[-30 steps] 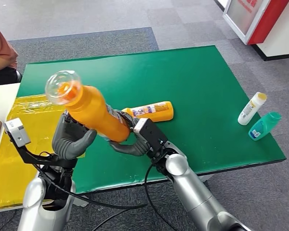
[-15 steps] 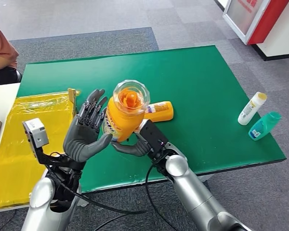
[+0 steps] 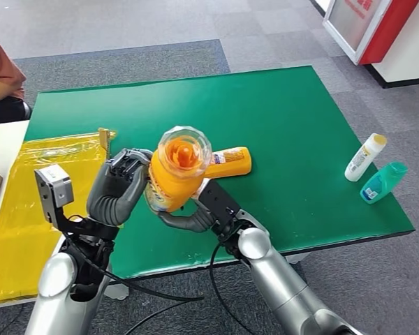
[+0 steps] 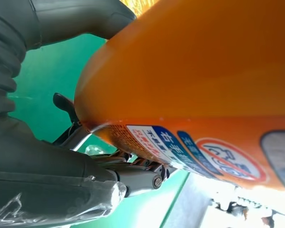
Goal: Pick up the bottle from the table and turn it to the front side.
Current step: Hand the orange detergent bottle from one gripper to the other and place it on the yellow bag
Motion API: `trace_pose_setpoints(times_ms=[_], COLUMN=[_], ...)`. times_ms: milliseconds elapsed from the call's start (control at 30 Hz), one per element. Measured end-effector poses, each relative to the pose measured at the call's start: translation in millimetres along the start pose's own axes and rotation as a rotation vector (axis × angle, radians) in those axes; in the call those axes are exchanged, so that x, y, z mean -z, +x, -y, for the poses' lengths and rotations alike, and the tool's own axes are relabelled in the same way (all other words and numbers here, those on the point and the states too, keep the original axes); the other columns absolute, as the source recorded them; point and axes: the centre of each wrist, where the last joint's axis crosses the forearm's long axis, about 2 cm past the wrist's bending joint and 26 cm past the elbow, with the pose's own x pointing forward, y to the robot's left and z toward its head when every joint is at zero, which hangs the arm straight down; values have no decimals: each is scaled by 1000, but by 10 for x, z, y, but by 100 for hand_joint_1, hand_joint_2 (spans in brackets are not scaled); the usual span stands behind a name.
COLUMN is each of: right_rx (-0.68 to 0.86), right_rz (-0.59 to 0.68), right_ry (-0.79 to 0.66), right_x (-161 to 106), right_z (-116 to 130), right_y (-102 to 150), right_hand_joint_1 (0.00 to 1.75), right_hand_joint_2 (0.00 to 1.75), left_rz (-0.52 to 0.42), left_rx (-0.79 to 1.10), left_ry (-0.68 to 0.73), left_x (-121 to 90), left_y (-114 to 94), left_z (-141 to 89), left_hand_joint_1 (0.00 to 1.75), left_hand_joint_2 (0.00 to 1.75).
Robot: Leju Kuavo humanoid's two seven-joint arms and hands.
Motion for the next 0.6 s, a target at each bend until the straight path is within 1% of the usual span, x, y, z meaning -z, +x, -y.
trace_pose_setpoints(times_ms=[233,367,500,600], right_rx=[-6,-15,-36,-65], right_rz=[3,4,-3,-16], right_ry=[-11,-14,-25,-38], right_x=[12,21,23,22], right_z=[31,43,48,53], right_y=[13,23,24,29], right_hand_joint_1=[175,175,175,175], right_hand_joint_2=[175,175,175,175], left_rz=[-44,-86,-127,-165], left_rx=[38,89,175,299], left_ry=[-35,-62,-61,-45], left_x=[-18,0,32,48], left_y=[-34,-52,-57,-60], left_z=[-40,-54,-66,-56], left_hand_joint_1=[0,0,0,0], left_hand_joint_2=[175,175,175,175])
